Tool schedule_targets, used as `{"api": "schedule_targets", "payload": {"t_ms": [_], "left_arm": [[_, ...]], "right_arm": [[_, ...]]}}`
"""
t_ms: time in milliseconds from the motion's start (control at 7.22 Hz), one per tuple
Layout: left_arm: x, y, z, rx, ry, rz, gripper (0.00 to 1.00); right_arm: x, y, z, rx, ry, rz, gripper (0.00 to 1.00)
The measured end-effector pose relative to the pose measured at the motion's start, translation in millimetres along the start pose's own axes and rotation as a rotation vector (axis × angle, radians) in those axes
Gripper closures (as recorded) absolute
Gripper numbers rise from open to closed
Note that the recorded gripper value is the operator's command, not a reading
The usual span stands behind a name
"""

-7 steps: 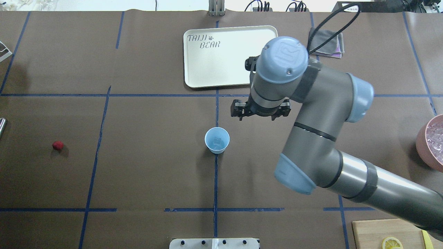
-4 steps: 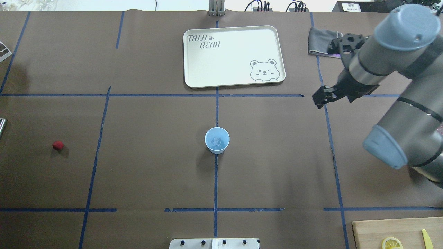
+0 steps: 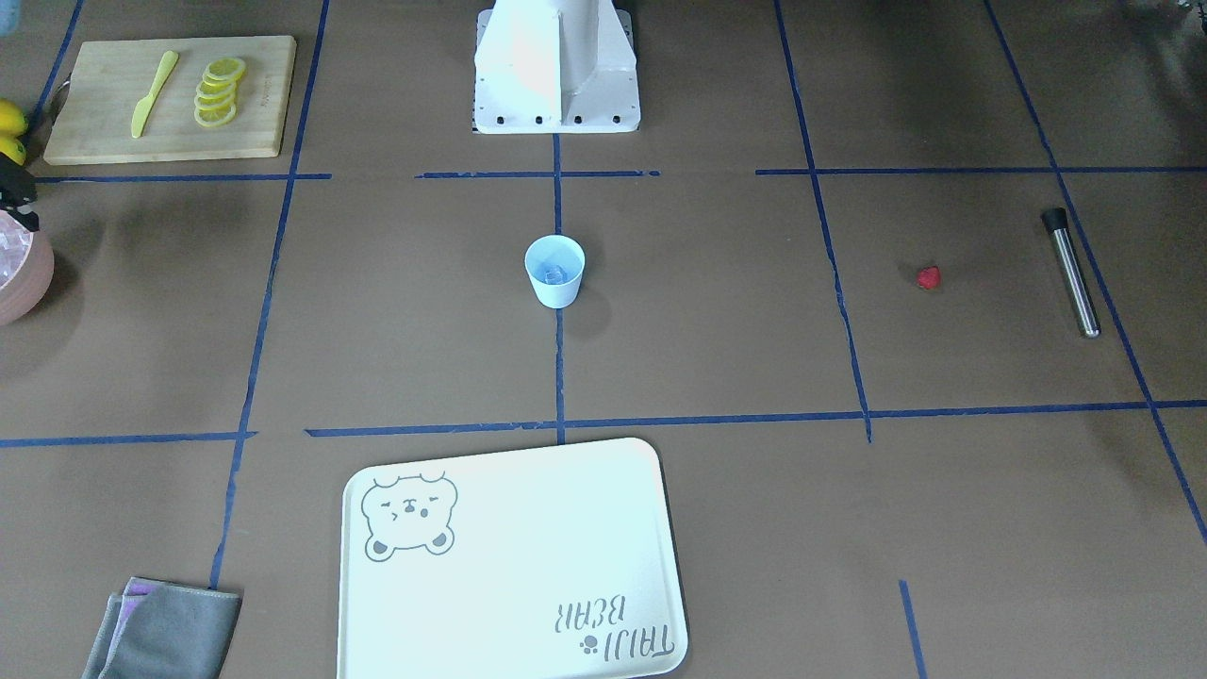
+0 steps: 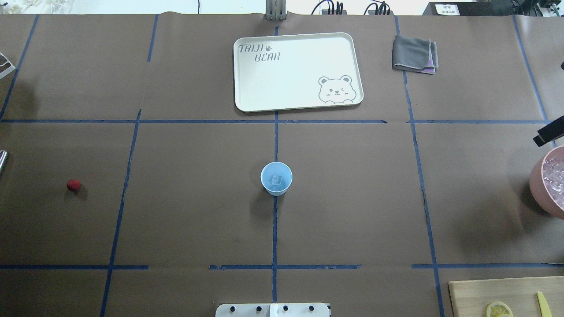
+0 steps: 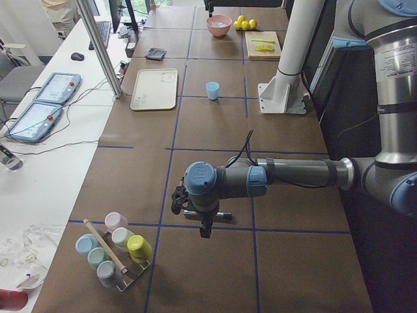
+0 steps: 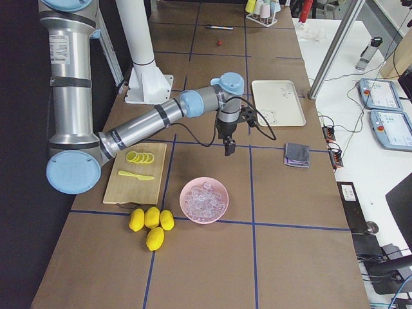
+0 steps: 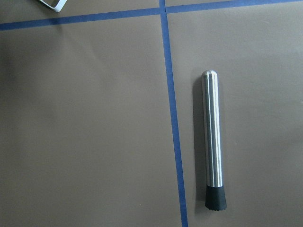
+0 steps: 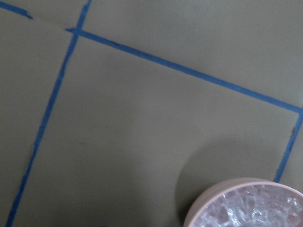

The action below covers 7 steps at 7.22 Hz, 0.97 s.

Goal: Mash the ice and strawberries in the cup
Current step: 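Move the right gripper back to the pink bowl, then grasp a third ice cube from the pink bowl with the right gripper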

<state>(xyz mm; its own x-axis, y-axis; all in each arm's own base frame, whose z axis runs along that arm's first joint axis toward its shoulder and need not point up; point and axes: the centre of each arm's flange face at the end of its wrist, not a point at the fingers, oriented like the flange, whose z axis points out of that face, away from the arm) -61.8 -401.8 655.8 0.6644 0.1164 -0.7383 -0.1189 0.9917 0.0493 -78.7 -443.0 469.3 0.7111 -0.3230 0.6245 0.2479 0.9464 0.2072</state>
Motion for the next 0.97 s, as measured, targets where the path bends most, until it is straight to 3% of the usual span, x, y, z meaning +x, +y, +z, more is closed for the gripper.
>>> {"api": "schedule_targets", "payload": {"t_ms": [554,969], "left_arm": [[2.3,-0.5,2.4,-0.006,0.000,0.006,0.00],[5.1,-1.6,6.3,-0.016,0.001,0.012,0.00]], "right_arm": [[74.7,78.1,59.7,0.027,0.002,-0.005,0.06],[106.1,108.6,93.4,0.080,0.033,0.086,0.10]]}}
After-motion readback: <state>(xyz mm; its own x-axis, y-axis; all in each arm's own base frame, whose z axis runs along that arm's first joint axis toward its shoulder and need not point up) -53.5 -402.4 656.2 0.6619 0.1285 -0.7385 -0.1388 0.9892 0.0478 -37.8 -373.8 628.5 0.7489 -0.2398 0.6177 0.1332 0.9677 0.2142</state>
